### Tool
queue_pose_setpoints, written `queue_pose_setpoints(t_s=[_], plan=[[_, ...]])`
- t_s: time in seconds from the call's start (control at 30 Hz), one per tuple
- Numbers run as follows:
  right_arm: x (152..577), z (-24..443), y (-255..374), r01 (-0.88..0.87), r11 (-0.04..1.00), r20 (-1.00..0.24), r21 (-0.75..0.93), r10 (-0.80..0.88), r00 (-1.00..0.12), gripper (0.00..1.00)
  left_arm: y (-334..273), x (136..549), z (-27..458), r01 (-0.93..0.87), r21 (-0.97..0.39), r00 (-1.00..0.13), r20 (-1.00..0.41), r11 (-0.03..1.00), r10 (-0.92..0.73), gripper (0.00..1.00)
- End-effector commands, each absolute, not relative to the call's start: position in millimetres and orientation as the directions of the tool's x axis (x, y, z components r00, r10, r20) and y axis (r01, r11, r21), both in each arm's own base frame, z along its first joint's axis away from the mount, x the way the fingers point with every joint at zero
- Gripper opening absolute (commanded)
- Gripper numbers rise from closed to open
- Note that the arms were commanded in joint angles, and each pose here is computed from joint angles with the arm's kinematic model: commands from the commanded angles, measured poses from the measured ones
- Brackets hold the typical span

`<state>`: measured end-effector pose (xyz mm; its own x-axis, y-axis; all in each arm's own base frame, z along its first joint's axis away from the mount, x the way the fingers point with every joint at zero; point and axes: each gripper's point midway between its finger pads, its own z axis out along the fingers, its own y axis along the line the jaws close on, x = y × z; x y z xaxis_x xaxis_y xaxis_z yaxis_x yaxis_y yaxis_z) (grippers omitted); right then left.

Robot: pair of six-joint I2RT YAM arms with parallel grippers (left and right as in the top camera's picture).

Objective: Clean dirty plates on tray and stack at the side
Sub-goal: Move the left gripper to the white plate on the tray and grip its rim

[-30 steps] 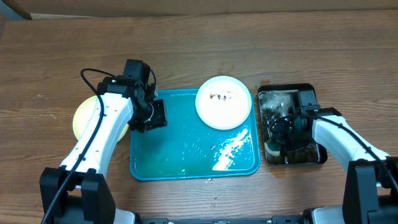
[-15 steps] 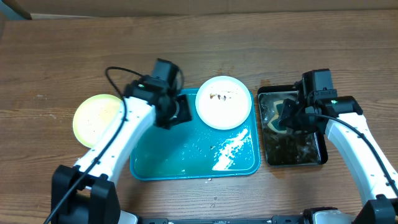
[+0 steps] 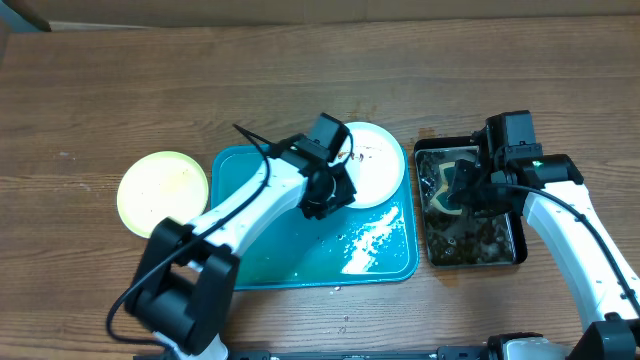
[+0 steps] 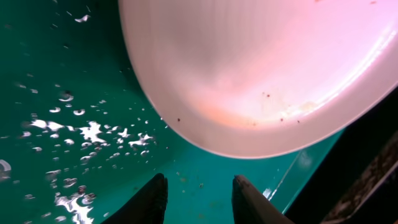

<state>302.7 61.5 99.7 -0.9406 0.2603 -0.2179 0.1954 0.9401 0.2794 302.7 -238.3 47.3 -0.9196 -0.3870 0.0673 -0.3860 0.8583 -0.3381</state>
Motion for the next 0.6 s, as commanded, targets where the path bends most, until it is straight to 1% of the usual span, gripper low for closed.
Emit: queue_pose_setpoints(t_s=[0.0,0.13,0.2,0.23,0.3,0.33,0.57], plan=[[306.4,106.5,60.8,0.183,0.944,-0.244,0.276,0.253,-0.936,0.04,-239.8,300.3,23.5,-0.487,-0.293,-0.873,0.117,0.823,-0.474,0.36],[306.0,106.3,60.7,0.184,0.944,-0.242,0.276,0.253,-0.937,0.04,-238.4,304.3,6.5,-0.492,-0.270,-0.870,0.110,0.828,-0.481,0.37],[305.6,106.2,60.7,0.184,0.944,-0.241,0.275,0.253,-0.937,0.04,-236.0,302.6,-2.1,-0.498,-0.247,-0.867,0.118,0.831,-0.484,0.35],[305.1,106.0,60.7,0.185,0.944,-0.238,0.275,0.253,-0.938,0.04,-234.5,300.5,-5.4,-0.502,-0.235,-0.865,0.126,0.833,-0.486,0.30],[304.0,105.7,60.6,0.186,0.944,-0.234,0.273,0.253,-0.939,0.04,-228.9,295.7,-9.1,-0.510,-0.202,-0.860,0.136,0.836,-0.492,0.12],[303.4,105.5,60.4,0.187,0.944,-0.232,0.272,0.253,-0.939,0.04,-223.8,294.0,-10.1,-0.517,-0.182,-0.856,0.135,0.837,-0.499,0.04],[303.4,105.5,60.5,0.187,0.944,-0.232,0.273,0.253,-0.939,0.04,-174.1,279.4,-9.7,-0.558,-0.021,-0.821,0.157,0.829,-0.549,0.04]])
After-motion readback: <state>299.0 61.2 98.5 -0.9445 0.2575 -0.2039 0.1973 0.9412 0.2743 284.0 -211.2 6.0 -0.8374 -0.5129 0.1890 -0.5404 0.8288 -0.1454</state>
